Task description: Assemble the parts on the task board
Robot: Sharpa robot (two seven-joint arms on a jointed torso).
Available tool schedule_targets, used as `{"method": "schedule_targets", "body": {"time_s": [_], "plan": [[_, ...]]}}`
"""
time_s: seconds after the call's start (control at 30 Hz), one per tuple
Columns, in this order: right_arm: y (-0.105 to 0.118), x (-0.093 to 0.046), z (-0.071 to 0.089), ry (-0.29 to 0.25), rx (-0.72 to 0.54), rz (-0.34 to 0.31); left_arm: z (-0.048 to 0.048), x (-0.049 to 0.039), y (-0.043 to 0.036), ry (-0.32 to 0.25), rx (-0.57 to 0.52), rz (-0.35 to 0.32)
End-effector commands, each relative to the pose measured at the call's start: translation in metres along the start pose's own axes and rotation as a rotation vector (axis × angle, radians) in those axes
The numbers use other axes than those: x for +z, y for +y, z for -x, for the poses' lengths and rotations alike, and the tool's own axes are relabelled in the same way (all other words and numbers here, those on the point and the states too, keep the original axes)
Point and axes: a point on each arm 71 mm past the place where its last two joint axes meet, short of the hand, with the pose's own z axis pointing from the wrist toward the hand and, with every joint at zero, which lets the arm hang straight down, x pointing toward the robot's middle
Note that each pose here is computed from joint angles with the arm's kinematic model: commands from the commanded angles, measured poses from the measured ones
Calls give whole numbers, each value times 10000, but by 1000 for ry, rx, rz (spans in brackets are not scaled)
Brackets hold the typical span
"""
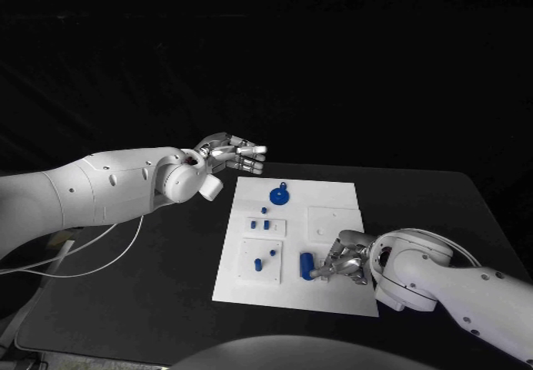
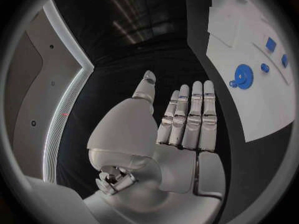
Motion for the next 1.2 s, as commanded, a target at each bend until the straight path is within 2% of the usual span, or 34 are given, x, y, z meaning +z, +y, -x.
{"method": "schedule_targets", "body": {"time_s": [0.03,0.53,1.2], "plan": [[9,27,-13,3,-8,-3,-21,6,-7,17,-2,-4],[23,160,-19,-63,-20,-36,-22,6,-5,18,-2,-1],[-38,234,-165,31,-47,-68,-20,4,7,24,0,13]]}}
